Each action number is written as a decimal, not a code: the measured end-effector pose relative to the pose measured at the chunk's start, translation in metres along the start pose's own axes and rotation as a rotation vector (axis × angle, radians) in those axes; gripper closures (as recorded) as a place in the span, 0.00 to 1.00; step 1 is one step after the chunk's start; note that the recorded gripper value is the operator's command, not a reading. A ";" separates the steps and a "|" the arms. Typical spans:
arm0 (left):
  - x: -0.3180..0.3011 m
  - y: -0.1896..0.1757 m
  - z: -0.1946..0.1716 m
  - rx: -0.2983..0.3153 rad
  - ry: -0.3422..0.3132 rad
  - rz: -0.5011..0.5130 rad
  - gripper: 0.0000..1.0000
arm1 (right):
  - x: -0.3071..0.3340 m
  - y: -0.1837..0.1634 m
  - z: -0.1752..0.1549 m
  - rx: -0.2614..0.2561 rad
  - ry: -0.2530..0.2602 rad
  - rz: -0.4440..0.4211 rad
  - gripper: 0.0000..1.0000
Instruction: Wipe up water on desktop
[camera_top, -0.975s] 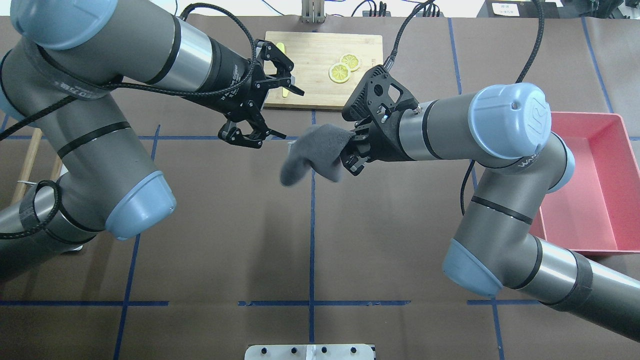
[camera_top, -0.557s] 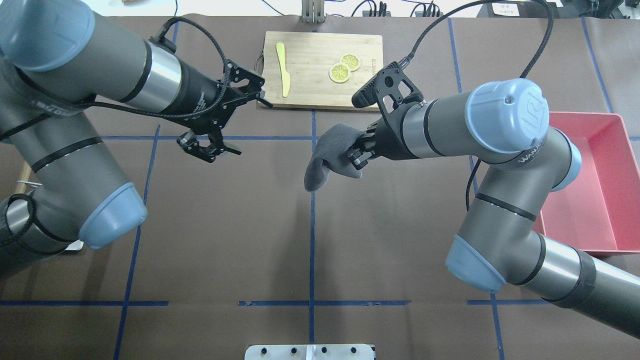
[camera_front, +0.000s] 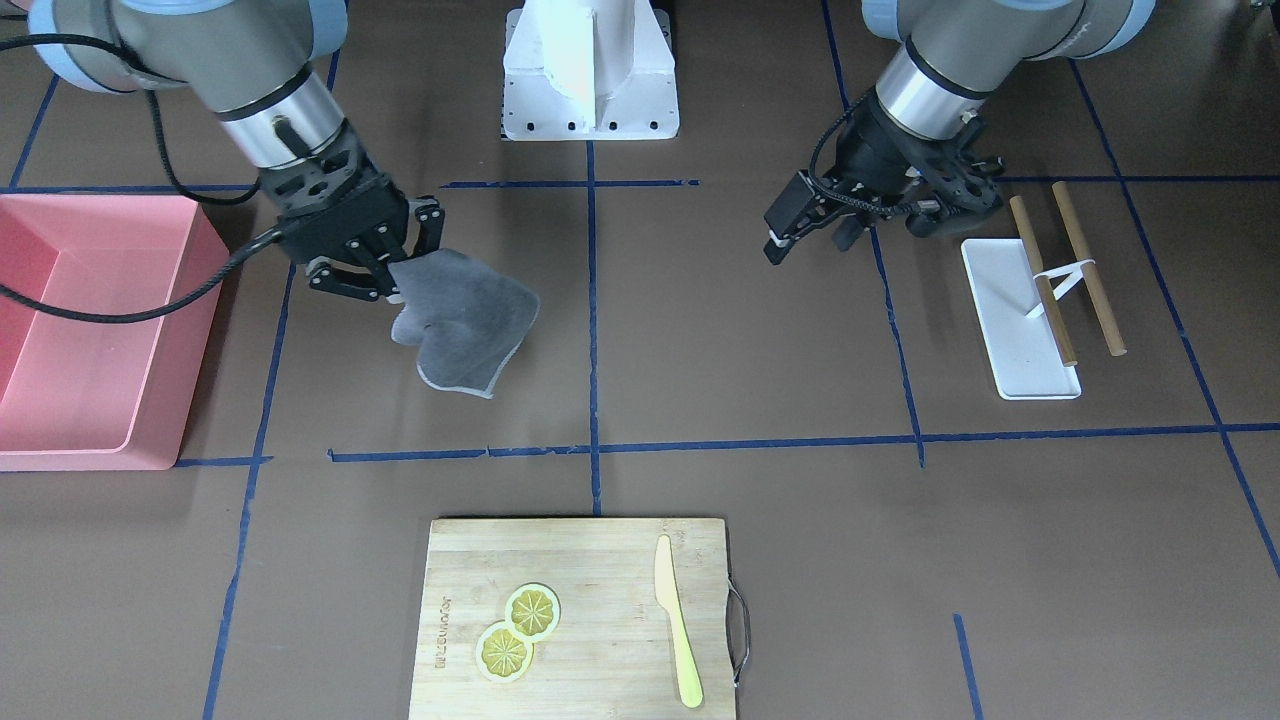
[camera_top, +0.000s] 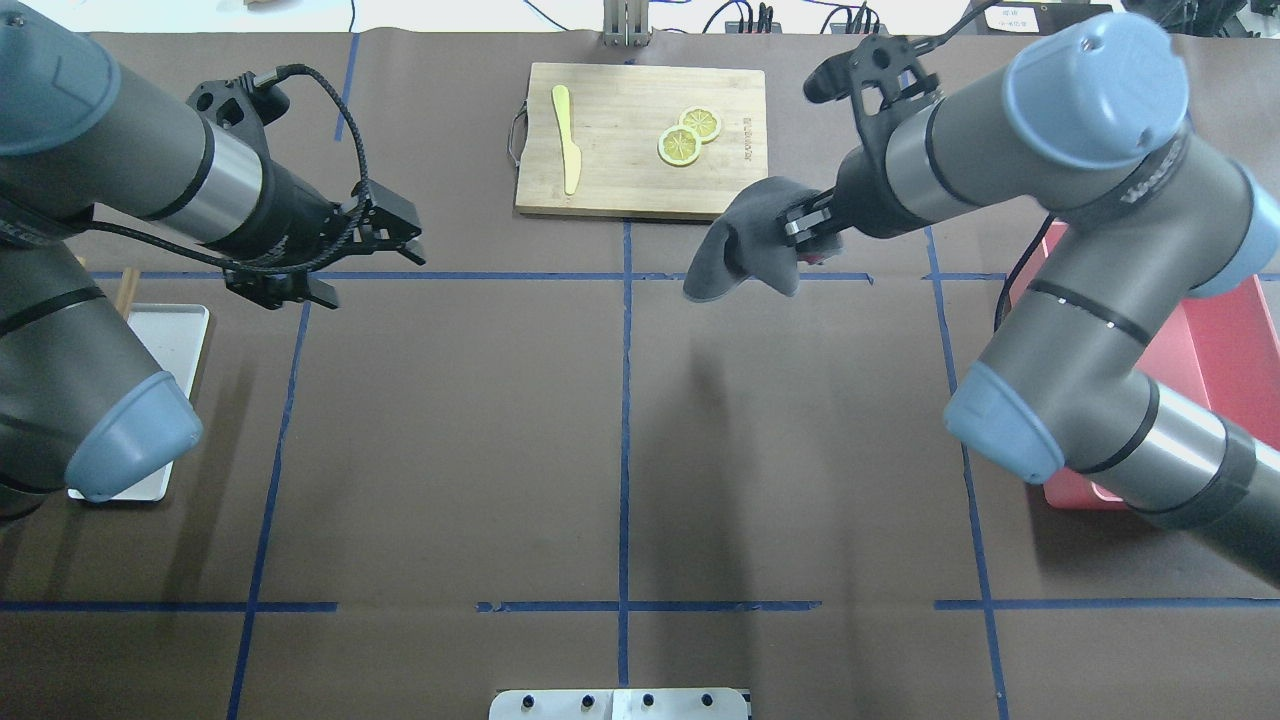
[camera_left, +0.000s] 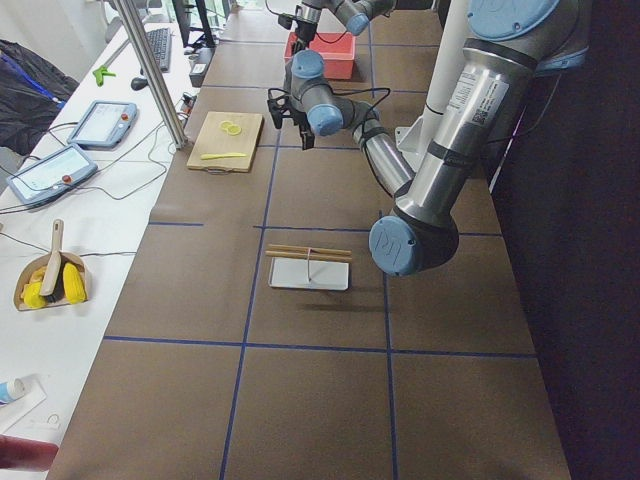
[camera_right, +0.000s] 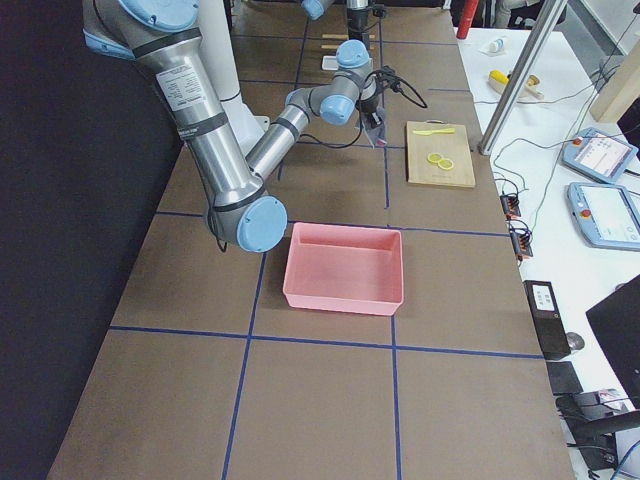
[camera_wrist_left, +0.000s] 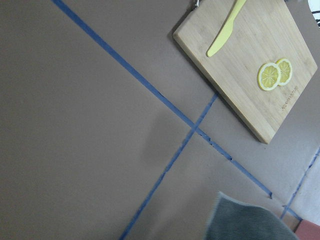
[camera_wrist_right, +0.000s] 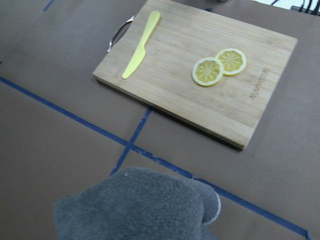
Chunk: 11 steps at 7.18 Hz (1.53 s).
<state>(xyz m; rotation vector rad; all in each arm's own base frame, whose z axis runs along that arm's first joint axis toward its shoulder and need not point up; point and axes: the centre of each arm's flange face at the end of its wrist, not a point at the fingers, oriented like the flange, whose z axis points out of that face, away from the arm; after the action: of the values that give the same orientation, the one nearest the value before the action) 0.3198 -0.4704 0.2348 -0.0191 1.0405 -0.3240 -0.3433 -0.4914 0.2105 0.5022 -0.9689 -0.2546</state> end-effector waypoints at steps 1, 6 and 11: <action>-0.025 -0.014 -0.003 0.005 -0.075 0.130 0.00 | 0.021 -0.008 -0.008 -0.045 0.040 0.069 1.00; -0.243 -0.130 -0.056 -0.046 -0.296 0.625 0.00 | 0.155 0.000 -0.070 -0.199 0.136 0.201 1.00; -0.498 -0.206 -0.113 -0.114 -0.199 0.437 0.00 | 0.292 0.114 -0.115 -0.274 0.245 0.243 1.00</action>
<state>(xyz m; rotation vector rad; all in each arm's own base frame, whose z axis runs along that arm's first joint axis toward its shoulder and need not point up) -0.0595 -0.5155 0.6318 0.0720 0.8376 0.1320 -0.0889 -0.4834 0.4259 0.1565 -0.7325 -0.1009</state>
